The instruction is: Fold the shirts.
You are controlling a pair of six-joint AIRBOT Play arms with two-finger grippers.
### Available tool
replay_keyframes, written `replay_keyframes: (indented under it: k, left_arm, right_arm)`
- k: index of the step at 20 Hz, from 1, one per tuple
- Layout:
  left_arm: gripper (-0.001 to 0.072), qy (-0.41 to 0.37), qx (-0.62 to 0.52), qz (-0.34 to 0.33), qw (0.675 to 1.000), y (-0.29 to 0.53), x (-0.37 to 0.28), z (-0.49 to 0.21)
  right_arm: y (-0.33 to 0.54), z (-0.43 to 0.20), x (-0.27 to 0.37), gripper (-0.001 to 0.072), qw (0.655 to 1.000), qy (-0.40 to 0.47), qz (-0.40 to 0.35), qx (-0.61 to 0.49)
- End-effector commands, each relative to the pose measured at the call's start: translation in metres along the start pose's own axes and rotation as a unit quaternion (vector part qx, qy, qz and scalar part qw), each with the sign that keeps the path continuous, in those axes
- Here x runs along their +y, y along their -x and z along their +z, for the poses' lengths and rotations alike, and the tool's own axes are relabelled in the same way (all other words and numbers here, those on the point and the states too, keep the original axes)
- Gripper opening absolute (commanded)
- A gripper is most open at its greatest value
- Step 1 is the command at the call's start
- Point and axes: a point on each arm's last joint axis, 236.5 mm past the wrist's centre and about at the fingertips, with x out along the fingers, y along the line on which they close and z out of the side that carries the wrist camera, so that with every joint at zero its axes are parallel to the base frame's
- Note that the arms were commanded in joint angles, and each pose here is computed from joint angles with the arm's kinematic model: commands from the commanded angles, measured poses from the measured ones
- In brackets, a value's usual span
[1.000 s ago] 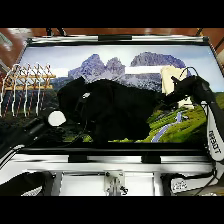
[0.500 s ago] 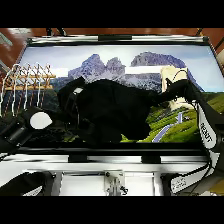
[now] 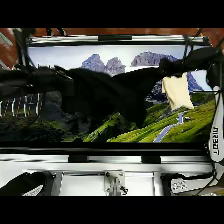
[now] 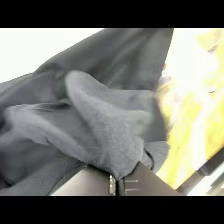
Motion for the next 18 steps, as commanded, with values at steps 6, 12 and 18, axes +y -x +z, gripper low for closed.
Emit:
replay_keyframes:
  k: [6,12,18]
  left_arm:
    - [0.0066,-0.074,0.088,-0.144,0.983,-0.017,-0.132,-0.053]
    - [0.0066,0.014,0.074,-0.156,0.985,-0.144,-0.164,-0.092]
    - [0.0079,0.089,0.129,-0.13,0.979,-0.215,-0.133,-0.143]
  right_arm:
    - [0.042,0.097,0.016,0.0081,0.982,0.032,-0.012,-0.185]
    - [0.027,0.116,-0.008,0.0081,0.973,0.034,-0.05,-0.222]
    - [-0.018,0.038,-0.054,0.0093,0.993,0.022,-0.107,-0.046]
